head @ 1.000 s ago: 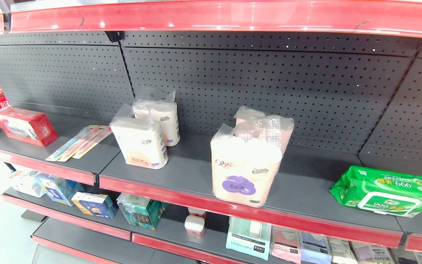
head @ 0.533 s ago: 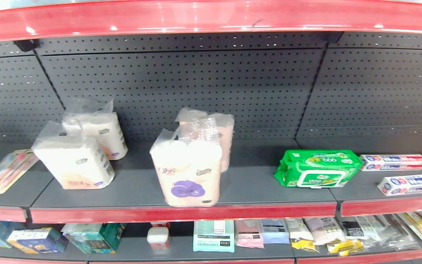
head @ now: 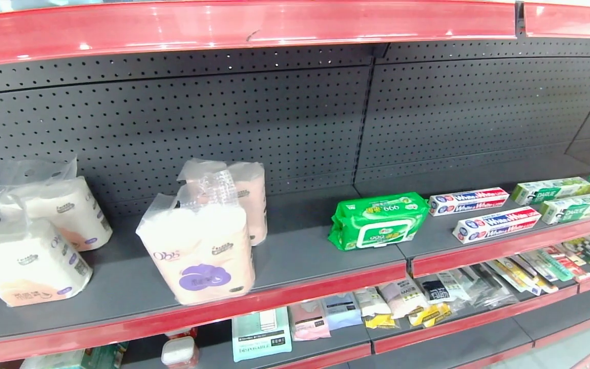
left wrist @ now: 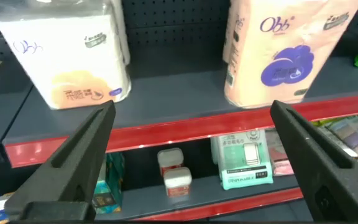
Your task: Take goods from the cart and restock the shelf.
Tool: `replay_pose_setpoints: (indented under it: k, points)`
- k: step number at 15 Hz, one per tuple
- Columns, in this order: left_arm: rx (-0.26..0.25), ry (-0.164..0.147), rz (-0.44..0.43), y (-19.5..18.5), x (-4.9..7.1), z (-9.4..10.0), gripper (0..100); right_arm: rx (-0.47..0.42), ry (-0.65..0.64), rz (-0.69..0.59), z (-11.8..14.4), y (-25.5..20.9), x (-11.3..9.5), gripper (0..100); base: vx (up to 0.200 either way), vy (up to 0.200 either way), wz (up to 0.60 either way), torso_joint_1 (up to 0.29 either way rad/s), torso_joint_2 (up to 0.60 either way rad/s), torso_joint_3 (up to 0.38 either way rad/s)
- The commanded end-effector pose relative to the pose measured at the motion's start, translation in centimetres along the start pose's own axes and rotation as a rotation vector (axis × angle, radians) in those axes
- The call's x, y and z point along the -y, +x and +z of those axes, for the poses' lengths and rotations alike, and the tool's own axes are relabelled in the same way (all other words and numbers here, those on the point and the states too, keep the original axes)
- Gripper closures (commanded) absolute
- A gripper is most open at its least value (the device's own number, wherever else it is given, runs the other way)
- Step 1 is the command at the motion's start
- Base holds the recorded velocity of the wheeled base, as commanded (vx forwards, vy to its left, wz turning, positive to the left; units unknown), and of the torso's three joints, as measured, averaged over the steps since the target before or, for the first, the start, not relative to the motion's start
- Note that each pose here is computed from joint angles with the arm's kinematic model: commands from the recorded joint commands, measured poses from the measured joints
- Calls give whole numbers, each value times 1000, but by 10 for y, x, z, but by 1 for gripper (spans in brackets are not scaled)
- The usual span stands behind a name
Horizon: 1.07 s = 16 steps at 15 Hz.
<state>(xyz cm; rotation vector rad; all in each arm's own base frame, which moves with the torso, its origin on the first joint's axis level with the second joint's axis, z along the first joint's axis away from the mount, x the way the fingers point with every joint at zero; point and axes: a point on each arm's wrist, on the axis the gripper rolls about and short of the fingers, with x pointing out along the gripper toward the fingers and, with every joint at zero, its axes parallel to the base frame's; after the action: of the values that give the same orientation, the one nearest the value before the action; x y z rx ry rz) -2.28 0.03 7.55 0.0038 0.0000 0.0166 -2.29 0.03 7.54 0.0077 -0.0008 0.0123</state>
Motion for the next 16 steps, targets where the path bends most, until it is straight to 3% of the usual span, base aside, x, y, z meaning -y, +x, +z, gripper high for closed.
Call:
replay_pose_setpoints:
  k: [1, 4, 5, 6, 7, 8, 9, 10, 11, 12, 15, 16]
  points:
    - [0, 2, -14, 0, 0, 0, 0, -1, 0, 1, 0, 0, 0, 0, 0, 0, 0, 0, 0, 0]
    - [12, 1, -1, -1, 0, 3, 0, -1, 0, 1, 0, 0, 0, 0, 0, 0, 0, 0, 0, 0]
    - [46, -35, -16, -3, 0, 42, 0, -1, 0, 1, 0, 0, 0, 0, 0, 0, 0, 0, 0, 0]
    - [11, -131, -22, 9, 0, 80, 0, -1, 0, 1, 0, 0, 0, 0, 0, 0, 0, 0, 0, 0]
    - [17, -277, -27, 38, 0, 145, 0, -1, 0, 1, 0, 0, 0, 0, 0, 0, 0, 0, 0, 0]
    - [-2, -261, 8, 60, 0, 170, 0, -1, 0, 1, 0, 0, 0, 0, 0, 0, 0, 0, 0, 0]
    - [-71, -174, 77, 78, -2, 169, 0, -1, 0, 1, 0, 0, 0, 0, 0, 0, 0, 0, 0, 0]
    - [-186, -73, 175, 92, -7, 155, 0, -1, 0, 1, 0, 0, 0, 0, 0, 0, 0, 0, 0, 0]
    - [-333, -5, 261, 108, -15, 135, 0, -2, 0, 1, 0, 0, 0, 0, 0, 0, 0, 0, 0, 0]
    - [-407, 5, 264, 117, -17, 123, 0, -1, 0, 1, 0, 0, 0, 0, 0, 0, 0, 0, 0, 0]
    - [-541, 3, 262, 135, -20, 101, 0, -2, 0, 1, 0, 0, 0, 0, 0, 0, 0, 0, 0, 0]
    - [-615, -1, 268, 146, -23, 91, 0, -2, 0, 1, 0, 0, 0, 0, 0, 0, 0, 0, 0, 0]
